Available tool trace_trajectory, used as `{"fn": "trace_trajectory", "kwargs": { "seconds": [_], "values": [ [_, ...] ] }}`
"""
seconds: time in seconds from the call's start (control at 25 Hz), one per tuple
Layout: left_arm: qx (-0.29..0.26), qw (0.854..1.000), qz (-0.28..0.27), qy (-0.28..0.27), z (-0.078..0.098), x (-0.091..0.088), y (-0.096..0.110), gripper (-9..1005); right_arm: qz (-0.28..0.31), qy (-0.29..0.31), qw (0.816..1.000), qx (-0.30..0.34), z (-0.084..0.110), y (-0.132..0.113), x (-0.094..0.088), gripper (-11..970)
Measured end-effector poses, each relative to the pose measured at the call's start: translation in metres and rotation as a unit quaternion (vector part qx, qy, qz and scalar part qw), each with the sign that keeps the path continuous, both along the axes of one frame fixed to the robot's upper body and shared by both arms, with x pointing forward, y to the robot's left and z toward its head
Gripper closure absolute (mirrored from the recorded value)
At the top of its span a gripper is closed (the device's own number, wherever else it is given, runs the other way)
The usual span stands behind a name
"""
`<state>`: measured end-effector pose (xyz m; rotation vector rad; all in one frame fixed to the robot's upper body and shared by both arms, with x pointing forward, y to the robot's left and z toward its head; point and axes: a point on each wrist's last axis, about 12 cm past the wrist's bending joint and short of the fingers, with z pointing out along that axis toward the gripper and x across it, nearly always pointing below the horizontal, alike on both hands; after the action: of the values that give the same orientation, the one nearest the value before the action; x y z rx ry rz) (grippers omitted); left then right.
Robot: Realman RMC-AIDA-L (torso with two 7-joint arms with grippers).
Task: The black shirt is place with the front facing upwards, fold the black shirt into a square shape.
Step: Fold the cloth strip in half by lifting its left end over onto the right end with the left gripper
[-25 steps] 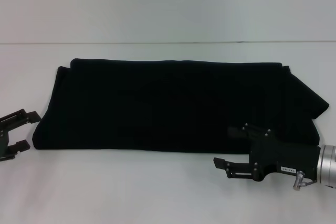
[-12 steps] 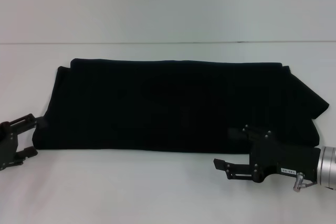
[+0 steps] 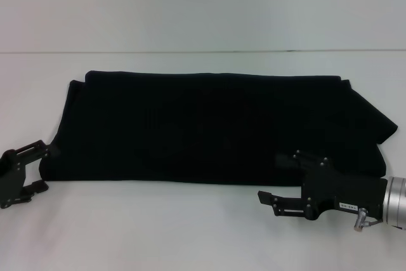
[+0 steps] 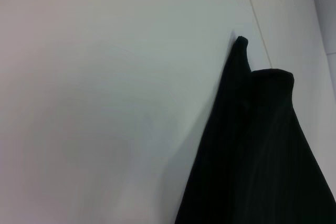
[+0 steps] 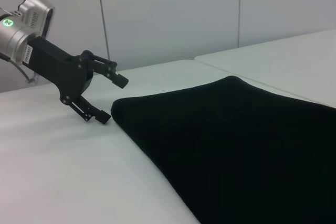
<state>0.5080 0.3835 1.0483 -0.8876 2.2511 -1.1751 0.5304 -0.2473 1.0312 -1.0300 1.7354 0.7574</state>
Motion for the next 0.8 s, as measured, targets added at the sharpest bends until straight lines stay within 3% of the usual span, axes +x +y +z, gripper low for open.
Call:
{"fn": "trace_trajectory", "kwargs": {
  "seconds": [0.8],
  "values": [
    [0.011,1.000,0.001,-0.009,0.001,0.025,-0.011,64,0.001,0.004,1.000,0.006,-0.001,0.001,-0.002,33]
  ]
}}
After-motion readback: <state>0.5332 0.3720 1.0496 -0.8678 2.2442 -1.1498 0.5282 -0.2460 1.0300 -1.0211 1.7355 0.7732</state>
